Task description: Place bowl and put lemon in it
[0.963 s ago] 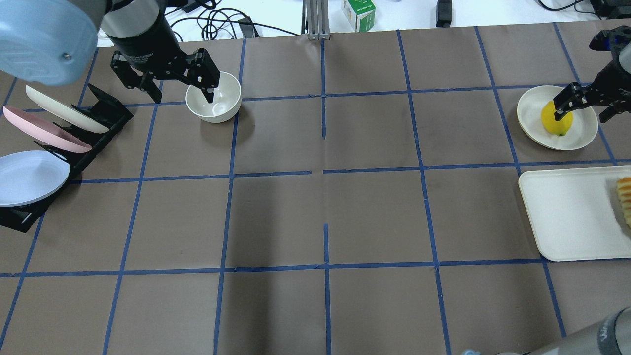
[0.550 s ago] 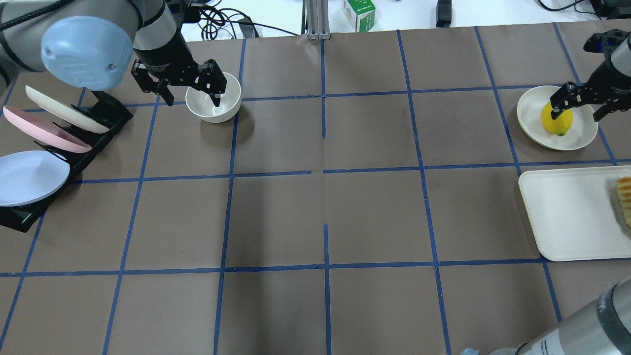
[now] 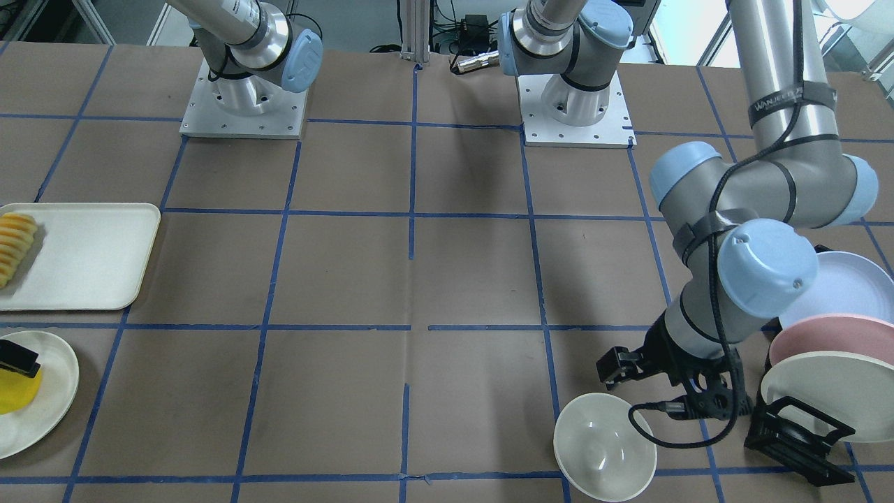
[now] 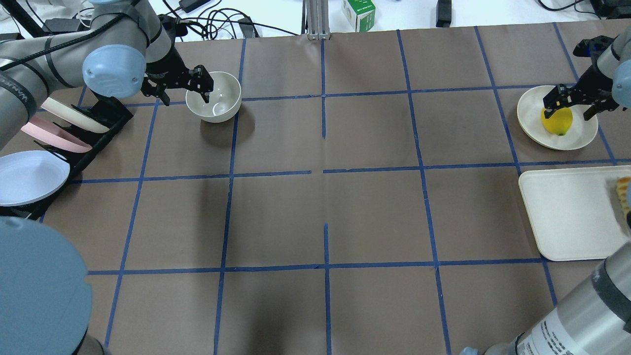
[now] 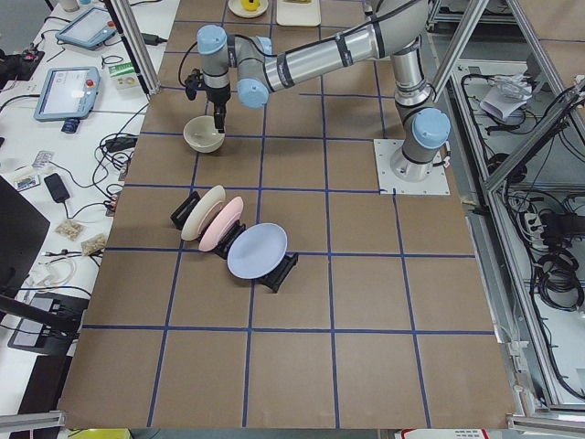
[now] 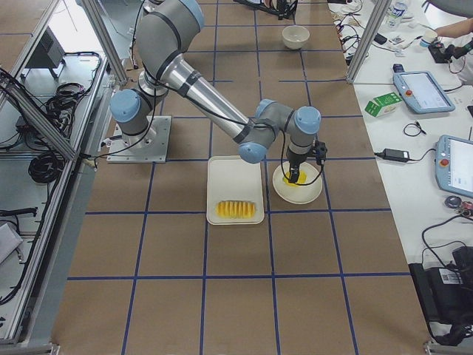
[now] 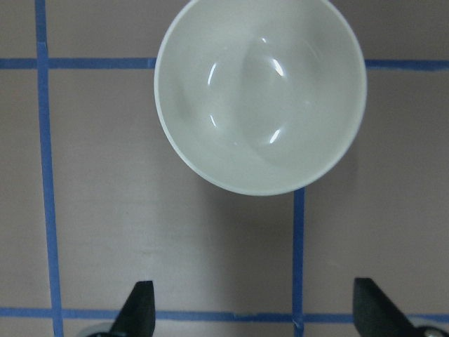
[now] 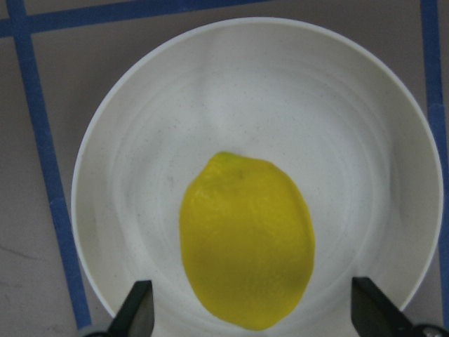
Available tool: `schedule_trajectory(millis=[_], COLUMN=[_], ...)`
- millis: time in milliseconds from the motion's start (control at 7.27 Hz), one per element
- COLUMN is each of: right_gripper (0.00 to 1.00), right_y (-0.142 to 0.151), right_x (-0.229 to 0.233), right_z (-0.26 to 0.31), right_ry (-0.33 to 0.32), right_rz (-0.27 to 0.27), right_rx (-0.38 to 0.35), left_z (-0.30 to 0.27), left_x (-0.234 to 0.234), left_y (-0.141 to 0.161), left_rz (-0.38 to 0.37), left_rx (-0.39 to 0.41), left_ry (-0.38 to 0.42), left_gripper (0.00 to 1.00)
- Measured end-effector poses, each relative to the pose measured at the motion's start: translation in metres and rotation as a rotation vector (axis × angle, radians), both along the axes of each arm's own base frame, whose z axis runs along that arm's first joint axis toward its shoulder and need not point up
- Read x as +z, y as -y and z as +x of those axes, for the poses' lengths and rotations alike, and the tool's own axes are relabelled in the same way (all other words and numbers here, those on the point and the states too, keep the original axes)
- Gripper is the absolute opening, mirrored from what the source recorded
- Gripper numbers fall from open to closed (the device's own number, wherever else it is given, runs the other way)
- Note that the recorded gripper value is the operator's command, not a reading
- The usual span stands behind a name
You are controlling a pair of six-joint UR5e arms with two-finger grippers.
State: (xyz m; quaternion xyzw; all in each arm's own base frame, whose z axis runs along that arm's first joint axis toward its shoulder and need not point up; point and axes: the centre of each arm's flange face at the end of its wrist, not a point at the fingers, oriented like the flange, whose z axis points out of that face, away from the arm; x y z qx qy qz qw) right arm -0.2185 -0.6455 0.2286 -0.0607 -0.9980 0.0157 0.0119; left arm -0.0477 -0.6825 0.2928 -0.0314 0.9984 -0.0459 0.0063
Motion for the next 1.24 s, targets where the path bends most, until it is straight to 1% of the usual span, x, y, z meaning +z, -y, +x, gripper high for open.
schedule_trajectory(millis=[275,412,550,688,825,962,1100,1238], right_gripper=[1.00,0.57,0.01,0.00,0.00,0.00,0.00,0.00], right_y=[0.004,0.006,0.008,0.008,0.007,0.003,-0.003,-0.011], right_x=[-0.010,-0.012,-0.015,-0.017,-0.018,-0.014,0.005,0.035], right_z=[-0.002,-0.003,-0.004,-0.005,-0.004,-0.002,0.003,0.011], right_ry=[-0.004,-0.014,-0.018,-0.017,-0.010,0.005,0.021,0.034], right_rz=[-0.007,-0.025,-0.034,-0.033,-0.020,0.007,0.034,0.059], right_rx=[-0.001,0.000,-0.002,-0.008,-0.013,-0.021,-0.045,-0.079], left_z=[0.029,0.036,0.037,0.037,0.037,0.036,0.035,0.034], left_x=[-0.041,-0.057,-0.069,-0.078,-0.082,-0.083,-0.082,-0.080], left_y=[0.022,0.029,0.033,0.035,0.035,0.035,0.035,0.035], left_rz=[-0.040,-0.056,-0.062,-0.062,-0.061,-0.063,-0.065,-0.069], left_rx=[0.006,0.006,0.005,0.003,0.001,-0.002,-0.004,-0.006], left_ry=[-0.001,-0.017,-0.035,-0.047,-0.052,-0.054,-0.056,-0.063], left_gripper=[1.00,1.00,0.87,0.30,0.00,0.00,0.00,0.00])
